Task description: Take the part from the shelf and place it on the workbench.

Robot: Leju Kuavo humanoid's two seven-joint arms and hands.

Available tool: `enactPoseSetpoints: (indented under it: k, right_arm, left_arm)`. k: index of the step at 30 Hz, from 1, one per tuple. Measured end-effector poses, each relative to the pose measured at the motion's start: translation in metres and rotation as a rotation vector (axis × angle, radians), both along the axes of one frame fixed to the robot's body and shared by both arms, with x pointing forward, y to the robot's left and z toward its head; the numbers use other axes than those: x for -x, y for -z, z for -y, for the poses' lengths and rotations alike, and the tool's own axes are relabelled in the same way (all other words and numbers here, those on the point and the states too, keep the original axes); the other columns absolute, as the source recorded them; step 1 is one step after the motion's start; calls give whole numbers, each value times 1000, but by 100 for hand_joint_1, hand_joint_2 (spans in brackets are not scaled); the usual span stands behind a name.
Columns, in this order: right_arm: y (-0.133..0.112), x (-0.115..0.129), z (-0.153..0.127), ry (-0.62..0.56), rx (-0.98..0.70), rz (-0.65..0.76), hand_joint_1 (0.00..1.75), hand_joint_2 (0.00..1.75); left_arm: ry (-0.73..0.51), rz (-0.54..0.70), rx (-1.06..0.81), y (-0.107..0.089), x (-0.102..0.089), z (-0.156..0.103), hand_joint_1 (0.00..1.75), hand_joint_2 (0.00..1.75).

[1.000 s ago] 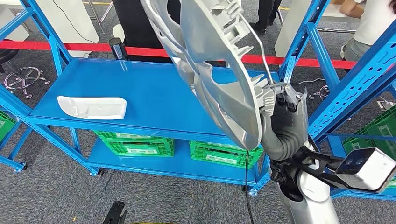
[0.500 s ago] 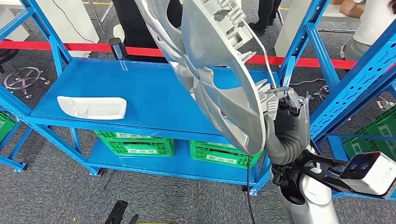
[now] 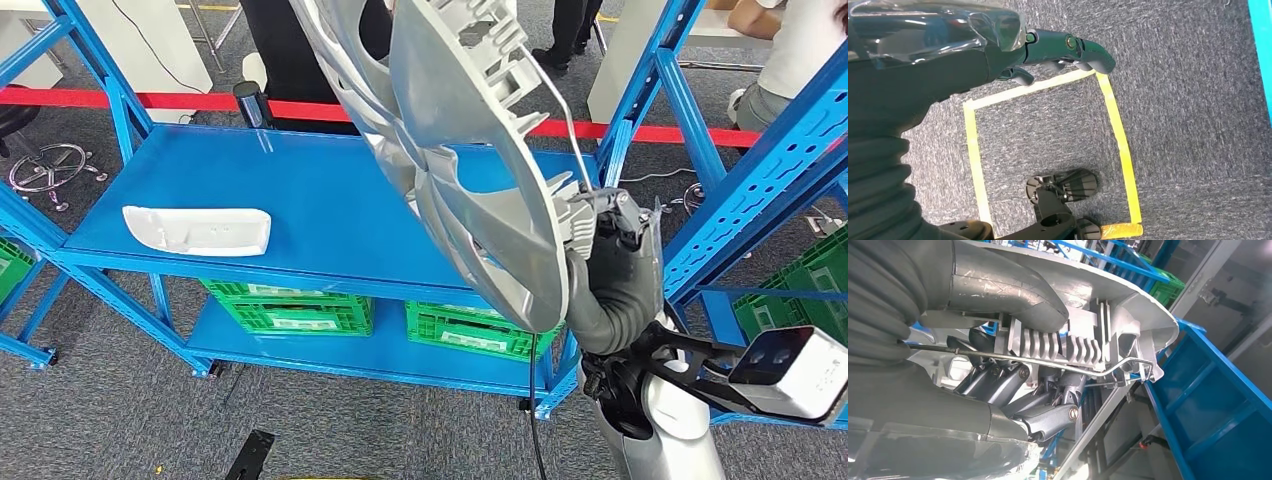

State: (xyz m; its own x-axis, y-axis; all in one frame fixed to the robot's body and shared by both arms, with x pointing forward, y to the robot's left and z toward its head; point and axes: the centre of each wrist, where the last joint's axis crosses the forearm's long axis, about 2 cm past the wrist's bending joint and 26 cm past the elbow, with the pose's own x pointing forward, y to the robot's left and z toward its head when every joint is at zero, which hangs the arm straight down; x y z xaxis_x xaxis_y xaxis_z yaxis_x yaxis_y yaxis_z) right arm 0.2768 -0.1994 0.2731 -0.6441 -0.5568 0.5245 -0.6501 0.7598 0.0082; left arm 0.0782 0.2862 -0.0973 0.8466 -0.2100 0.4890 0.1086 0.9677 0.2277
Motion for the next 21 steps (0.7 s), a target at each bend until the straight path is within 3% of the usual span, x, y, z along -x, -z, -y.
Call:
enactPoseSetpoints:
  k: [21]
  right_arm:
    - [1, 0, 0, -4, 11, -10, 175, 175]
  left_arm:
    - [20, 21, -8, -3, -4, 4, 0, 175]
